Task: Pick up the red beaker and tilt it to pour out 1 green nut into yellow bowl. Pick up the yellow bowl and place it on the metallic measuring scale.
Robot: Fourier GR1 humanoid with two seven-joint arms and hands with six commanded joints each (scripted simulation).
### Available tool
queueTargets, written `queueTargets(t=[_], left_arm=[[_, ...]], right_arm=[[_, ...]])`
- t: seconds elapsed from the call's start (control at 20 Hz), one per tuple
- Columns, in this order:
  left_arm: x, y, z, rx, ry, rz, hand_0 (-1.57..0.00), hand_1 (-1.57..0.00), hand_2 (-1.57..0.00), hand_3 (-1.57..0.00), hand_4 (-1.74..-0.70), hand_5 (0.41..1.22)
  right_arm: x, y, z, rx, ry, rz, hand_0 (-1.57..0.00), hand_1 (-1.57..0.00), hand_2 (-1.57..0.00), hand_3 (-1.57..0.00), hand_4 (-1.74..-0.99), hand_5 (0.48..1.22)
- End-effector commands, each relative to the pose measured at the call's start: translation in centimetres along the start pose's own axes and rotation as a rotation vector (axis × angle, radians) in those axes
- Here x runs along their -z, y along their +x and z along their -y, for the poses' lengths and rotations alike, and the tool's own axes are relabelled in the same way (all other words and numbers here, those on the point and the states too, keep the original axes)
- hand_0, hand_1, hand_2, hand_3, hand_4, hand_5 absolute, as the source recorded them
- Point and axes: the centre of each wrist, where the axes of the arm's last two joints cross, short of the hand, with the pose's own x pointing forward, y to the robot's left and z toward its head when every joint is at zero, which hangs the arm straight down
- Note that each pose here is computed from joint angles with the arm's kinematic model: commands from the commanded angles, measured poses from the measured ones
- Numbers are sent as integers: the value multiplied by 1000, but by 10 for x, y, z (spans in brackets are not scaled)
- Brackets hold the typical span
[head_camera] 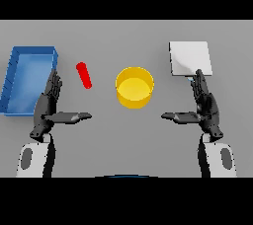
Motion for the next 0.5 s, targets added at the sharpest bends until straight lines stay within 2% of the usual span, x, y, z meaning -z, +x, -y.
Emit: queueTargets(t=[0.0,0.25,0.3,0.35,0.45], left_arm=[[1,0,-1,-1,2,-1,1,1,1,1,-1093,623],[5,2,-4,-2,4,4,1,1,1,1,-1093,623],[-4,4,-3,69,-22,26,1,1,1,1,-1093,623],[-12,6,-1,112,-31,34,1,1,1,1,-1094,620],[-19,7,1,157,-27,32,1,1,1,1,-1093,615]], right_arm=[[0,0,0,1,-1,0,1,1,1,1,-1128,660],[-3,-2,-5,4,-3,-2,1,1,1,1,-1128,660],[-12,3,-5,-136,29,90,1,1,1,1,-1128,660],[-20,3,-9,-214,54,134,1,1,1,1,-1128,663],[-26,4,-15,-288,69,152,1,1,1,1,-1126,666]])
